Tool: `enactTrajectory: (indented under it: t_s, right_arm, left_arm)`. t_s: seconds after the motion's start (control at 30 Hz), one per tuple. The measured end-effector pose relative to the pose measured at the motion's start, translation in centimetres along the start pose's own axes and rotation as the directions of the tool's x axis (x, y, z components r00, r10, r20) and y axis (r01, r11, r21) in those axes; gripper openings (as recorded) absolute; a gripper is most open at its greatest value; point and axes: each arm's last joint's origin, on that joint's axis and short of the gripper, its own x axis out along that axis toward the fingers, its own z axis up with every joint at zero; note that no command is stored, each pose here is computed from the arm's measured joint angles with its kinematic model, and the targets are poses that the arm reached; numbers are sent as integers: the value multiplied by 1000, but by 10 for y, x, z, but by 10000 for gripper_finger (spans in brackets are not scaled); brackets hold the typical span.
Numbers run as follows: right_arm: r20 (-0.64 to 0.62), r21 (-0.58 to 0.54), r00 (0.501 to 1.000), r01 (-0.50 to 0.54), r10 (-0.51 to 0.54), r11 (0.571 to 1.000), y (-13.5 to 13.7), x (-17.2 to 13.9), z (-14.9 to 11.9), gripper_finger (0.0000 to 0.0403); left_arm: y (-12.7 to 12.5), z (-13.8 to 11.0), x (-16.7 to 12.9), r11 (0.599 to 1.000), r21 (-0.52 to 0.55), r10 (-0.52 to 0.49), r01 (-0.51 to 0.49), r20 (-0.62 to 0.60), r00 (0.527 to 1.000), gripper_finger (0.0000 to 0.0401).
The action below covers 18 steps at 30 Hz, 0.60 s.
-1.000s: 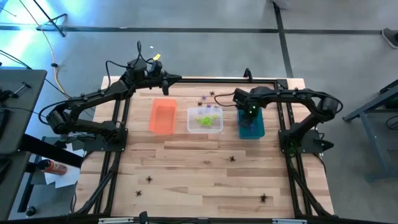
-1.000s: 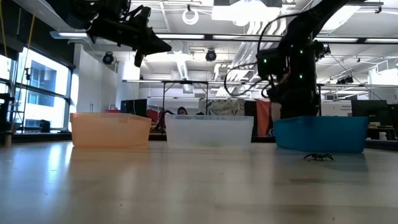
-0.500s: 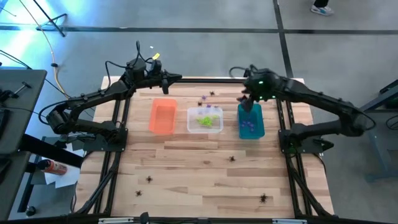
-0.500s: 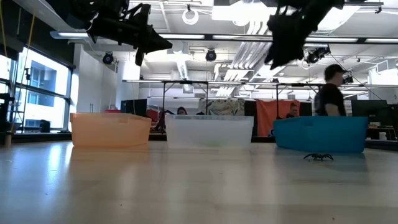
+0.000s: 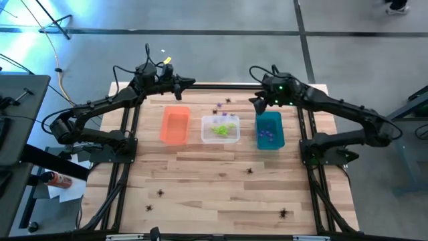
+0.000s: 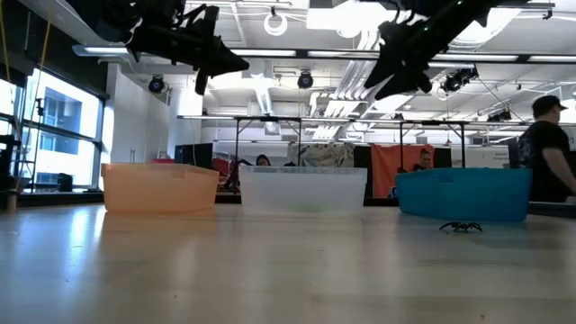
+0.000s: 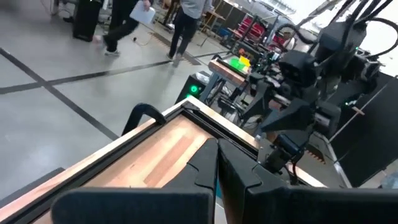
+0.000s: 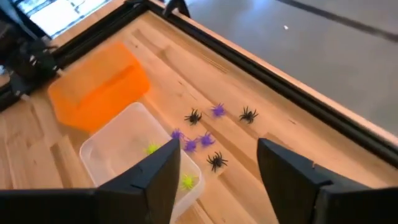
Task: Sort Halloween decoration
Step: Put the purple spider toy into the blue bin
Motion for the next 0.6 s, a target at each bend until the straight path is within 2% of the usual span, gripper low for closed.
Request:
enactTrajectory:
  t_s: [0.13, 0.27, 0.3, 0.47, 0.6]
  right_arm:
    - [10, 83, 1000, 25, -26, 996, -1, 22, 2, 145]
    - [-16, 179, 999, 31, -29, 983, -3, 55, 3, 26]
    - [-37, 190, 999, 36, -30, 981, -3, 65, 5, 15]
    - [-164, 239, 985, 85, -46, 967, -7, 121, 17, 13]
    - [-252, 312, 967, 31, 51, 949, -19, 168, 28, 6]
  left_arm:
    - [3, -5, 2, 999, -27, 20, -21, -43, 999, 1]
    - [16, -9, 2, 996, -54, 68, -73, -82, 994, 1]
    - [19, -9, 1, 995, -57, 77, -82, -81, 994, 1]
    - [34, -2, -8, 995, -45, 82, -86, -72, 994, 1]
    - [44, 2, -14, 998, -17, 67, -68, -72, 995, 1]
